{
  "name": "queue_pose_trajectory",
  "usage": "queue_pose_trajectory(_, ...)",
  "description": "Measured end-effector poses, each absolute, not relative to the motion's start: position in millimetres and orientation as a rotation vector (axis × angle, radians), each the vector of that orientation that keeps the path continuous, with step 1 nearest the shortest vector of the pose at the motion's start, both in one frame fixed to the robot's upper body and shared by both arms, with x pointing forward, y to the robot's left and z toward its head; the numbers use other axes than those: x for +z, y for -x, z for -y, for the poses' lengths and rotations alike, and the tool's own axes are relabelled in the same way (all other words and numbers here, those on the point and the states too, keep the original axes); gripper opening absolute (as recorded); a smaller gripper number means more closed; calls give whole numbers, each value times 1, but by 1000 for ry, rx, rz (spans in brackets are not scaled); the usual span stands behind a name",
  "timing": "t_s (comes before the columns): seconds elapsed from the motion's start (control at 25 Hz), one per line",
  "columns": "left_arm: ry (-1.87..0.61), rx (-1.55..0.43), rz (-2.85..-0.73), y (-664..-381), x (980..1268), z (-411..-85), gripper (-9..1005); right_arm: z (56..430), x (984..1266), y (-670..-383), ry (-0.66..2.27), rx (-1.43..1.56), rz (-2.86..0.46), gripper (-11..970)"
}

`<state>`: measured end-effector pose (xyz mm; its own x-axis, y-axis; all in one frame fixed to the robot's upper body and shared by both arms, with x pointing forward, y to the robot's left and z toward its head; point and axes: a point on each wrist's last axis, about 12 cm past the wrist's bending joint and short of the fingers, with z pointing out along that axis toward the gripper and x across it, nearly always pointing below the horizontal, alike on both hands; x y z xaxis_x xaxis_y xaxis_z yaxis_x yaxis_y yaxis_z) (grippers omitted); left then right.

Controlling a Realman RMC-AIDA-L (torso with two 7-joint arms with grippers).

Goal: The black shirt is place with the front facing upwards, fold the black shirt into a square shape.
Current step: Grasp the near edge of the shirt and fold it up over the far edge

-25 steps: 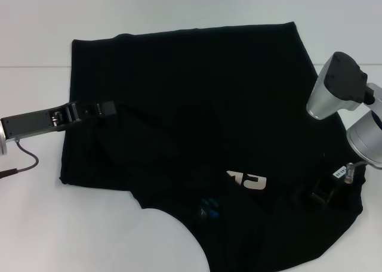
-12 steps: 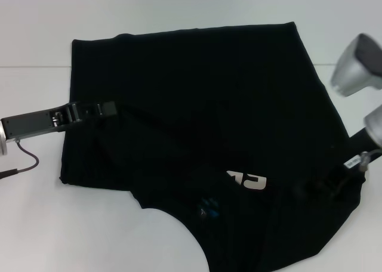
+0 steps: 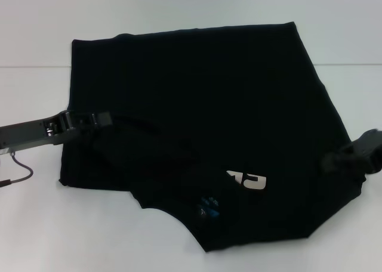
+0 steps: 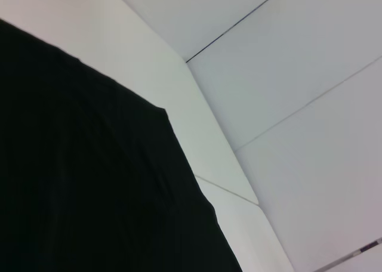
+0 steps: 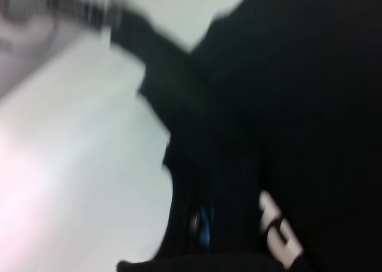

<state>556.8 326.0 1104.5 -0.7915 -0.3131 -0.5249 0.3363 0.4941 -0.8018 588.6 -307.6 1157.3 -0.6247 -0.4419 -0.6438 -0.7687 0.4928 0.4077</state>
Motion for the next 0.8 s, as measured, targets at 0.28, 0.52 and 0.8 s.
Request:
queue_pose_trajectory(0.28, 20, -1317, -2103, -557, 1104, -329, 33, 346, 1152, -574, 664, 998, -2120, 33)
queue_pose_trajectory(0.52, 65, -1323, -2082, -559, 1105, -331, 33, 358, 1137, -565, 460, 1017, -2019, 32)
queue_pose_trajectory(0.8, 149, -1336, -2037, -557, 1106, -337, 34, 372, 1123, -553, 281, 989, -1941, 32)
